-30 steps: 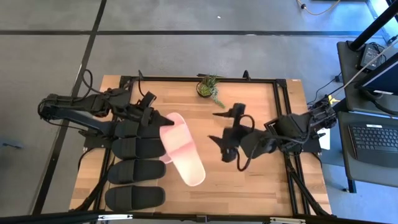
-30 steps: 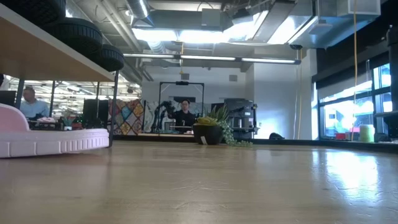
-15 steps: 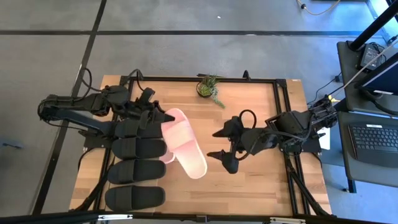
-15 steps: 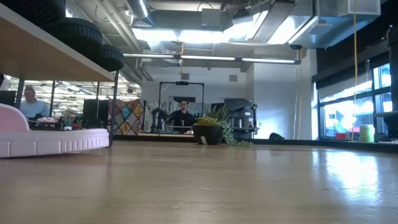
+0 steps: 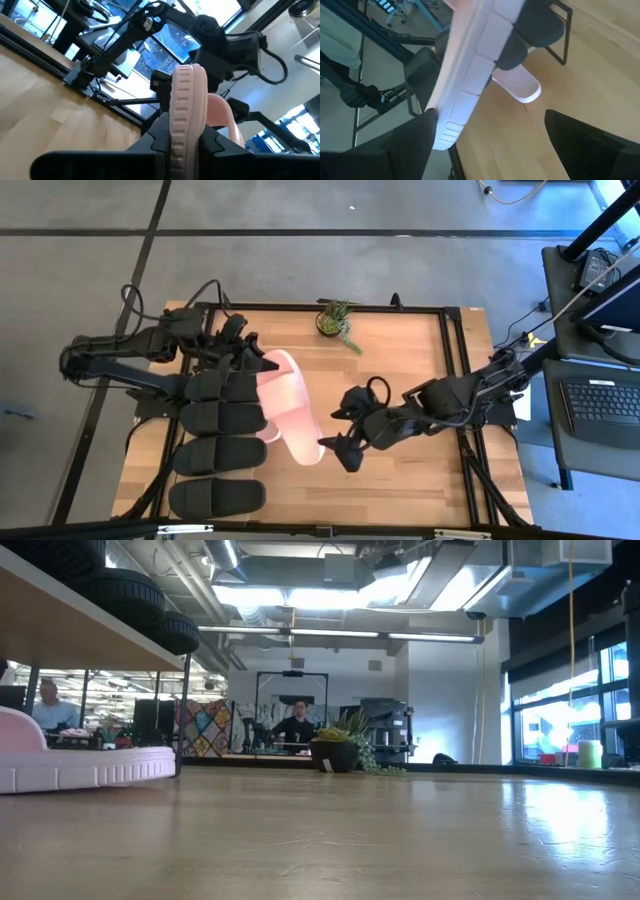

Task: Pick and place slides into the shelf
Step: Put the pink slipper under the shelf

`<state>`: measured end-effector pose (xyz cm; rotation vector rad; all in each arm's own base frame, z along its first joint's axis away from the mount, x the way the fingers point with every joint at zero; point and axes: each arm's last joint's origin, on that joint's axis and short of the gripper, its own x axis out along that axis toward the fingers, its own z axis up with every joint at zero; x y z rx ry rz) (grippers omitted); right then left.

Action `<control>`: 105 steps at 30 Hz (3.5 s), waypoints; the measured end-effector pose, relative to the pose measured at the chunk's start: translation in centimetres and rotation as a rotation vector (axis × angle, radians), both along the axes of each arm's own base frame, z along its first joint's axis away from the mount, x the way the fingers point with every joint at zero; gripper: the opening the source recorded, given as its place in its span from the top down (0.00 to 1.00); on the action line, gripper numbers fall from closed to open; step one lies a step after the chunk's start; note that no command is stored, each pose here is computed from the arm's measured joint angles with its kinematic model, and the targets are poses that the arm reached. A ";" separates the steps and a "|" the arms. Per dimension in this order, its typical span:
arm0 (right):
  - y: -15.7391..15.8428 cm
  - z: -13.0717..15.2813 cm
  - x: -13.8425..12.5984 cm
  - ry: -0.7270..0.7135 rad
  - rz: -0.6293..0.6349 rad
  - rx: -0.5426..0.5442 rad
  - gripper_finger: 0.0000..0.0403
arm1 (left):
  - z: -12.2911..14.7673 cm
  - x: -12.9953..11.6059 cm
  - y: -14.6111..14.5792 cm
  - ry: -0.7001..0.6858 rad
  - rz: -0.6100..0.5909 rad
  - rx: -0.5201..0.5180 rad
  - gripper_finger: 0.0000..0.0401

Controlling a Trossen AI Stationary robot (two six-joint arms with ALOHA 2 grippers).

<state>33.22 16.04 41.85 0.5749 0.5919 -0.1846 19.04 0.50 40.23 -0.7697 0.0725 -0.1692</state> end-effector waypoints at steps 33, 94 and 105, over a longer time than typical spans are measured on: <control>0.0 -0.7 1.5 -0.025 -0.002 0.023 0.41 | 0.4 -0.2 1.8 -0.046 0.027 0.022 0.92; -3.2 -9.4 1.2 0.623 0.518 0.443 0.82 | 3.0 -7.7 0.9 -0.247 -0.047 0.185 0.50; -5.1 -19.0 2.9 0.429 0.715 0.665 0.82 | 1.8 -7.4 1.1 -0.118 -0.001 0.150 0.50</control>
